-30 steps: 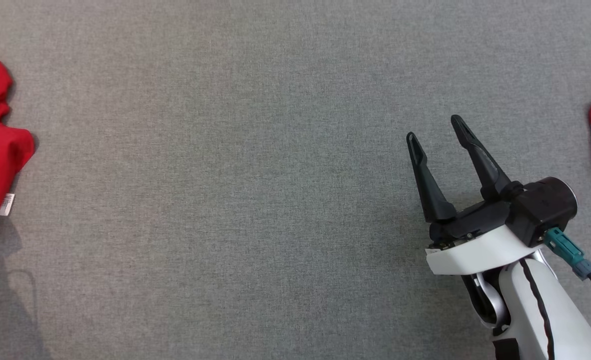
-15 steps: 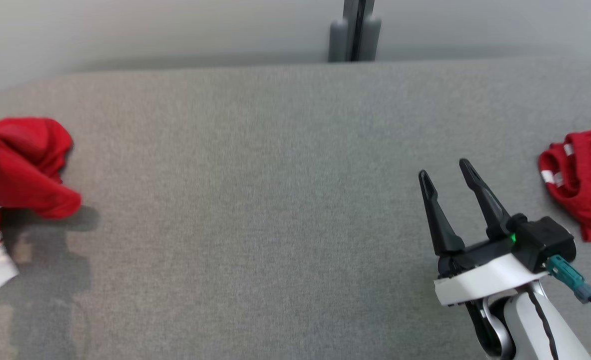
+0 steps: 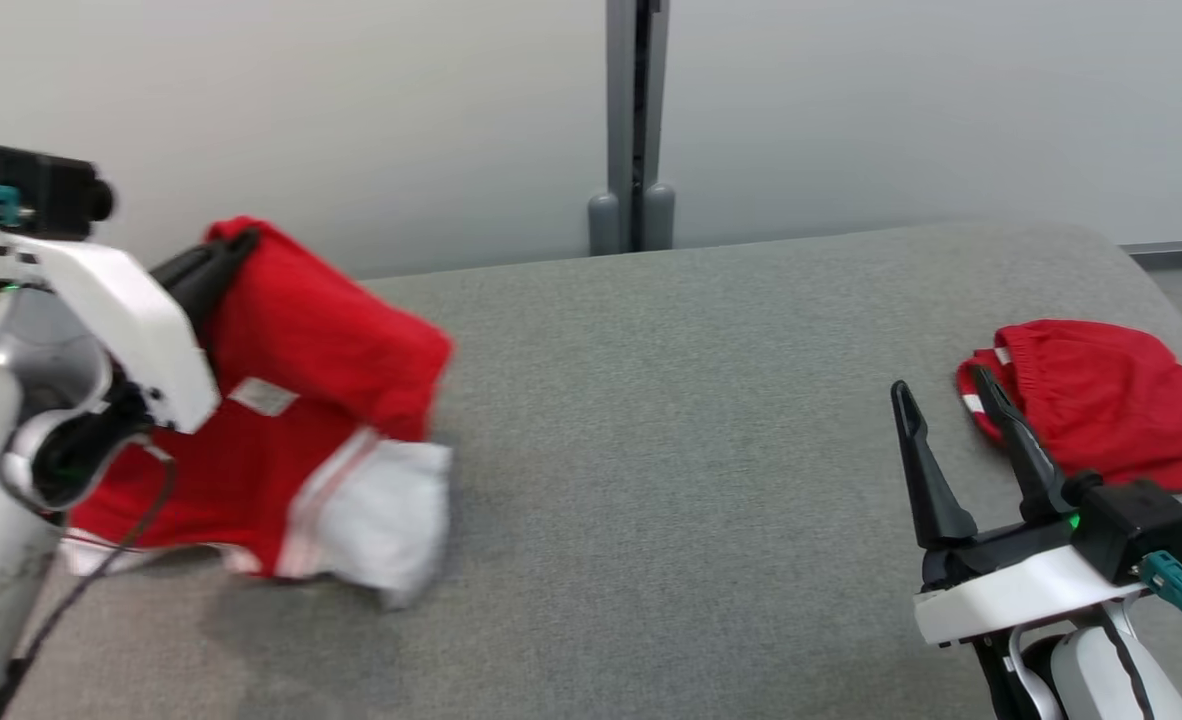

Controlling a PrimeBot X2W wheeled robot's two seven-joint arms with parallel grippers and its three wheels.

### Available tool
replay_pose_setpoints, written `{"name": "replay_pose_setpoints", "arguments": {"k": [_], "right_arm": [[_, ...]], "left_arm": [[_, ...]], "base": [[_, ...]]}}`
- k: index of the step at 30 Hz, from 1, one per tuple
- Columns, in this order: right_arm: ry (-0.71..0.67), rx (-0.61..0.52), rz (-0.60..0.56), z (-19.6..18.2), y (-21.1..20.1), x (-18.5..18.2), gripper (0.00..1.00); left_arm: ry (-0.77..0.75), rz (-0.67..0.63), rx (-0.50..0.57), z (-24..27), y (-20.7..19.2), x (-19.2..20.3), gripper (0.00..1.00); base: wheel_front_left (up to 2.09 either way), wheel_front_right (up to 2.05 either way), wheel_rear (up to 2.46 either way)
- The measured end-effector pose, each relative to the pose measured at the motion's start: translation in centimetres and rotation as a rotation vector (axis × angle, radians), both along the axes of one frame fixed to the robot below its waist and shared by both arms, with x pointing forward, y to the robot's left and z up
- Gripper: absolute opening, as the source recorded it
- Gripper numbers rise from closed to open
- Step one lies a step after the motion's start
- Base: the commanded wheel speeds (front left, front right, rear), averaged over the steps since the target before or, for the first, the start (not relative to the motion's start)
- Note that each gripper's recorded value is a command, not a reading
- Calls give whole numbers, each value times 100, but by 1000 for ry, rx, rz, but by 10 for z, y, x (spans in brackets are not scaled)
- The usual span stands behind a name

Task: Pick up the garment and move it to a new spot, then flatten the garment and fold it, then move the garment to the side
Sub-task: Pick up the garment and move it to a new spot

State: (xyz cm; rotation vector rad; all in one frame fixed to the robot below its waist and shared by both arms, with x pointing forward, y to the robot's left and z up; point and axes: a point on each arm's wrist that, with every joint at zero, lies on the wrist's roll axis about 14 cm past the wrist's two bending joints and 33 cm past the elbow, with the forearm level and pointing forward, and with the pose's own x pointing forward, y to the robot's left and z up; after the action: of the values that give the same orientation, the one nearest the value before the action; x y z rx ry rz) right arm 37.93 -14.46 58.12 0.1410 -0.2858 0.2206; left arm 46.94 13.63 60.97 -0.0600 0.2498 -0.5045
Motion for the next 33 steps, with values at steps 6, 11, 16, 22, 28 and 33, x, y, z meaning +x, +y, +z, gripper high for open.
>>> {"name": "replay_pose_setpoints", "arguments": {"k": [6, 11, 16, 22, 28, 33], "right_arm": [[-9, 6, -59, 3, -20, -10, 100], [6, 14, -86, -3, -28, -13, 100], [29, 25, -100, -10, -31, -12, 100], [56, 24, -110, -18, -33, -7, 100], [90, 20, -115, -28, -34, -2, 100], [104, 16, -118, -33, -36, 1, 100]], "left_arm": [[25, -226, -70, -4, -88, -33, 0], [69, -332, -156, -18, -144, -54, 0], [133, -355, -221, -48, -182, -58, 0], [173, -358, -275, -78, -221, -51, 37], [231, -352, -239, -116, -238, -48, 100], [178, -368, -222, -112, -240, -49, 100]], "base": [[0, 0, 0], [0, 0, 0], [0, 0, 0], [0, 0, 0], [0, 0, 0], [0, 0, 0]]}}
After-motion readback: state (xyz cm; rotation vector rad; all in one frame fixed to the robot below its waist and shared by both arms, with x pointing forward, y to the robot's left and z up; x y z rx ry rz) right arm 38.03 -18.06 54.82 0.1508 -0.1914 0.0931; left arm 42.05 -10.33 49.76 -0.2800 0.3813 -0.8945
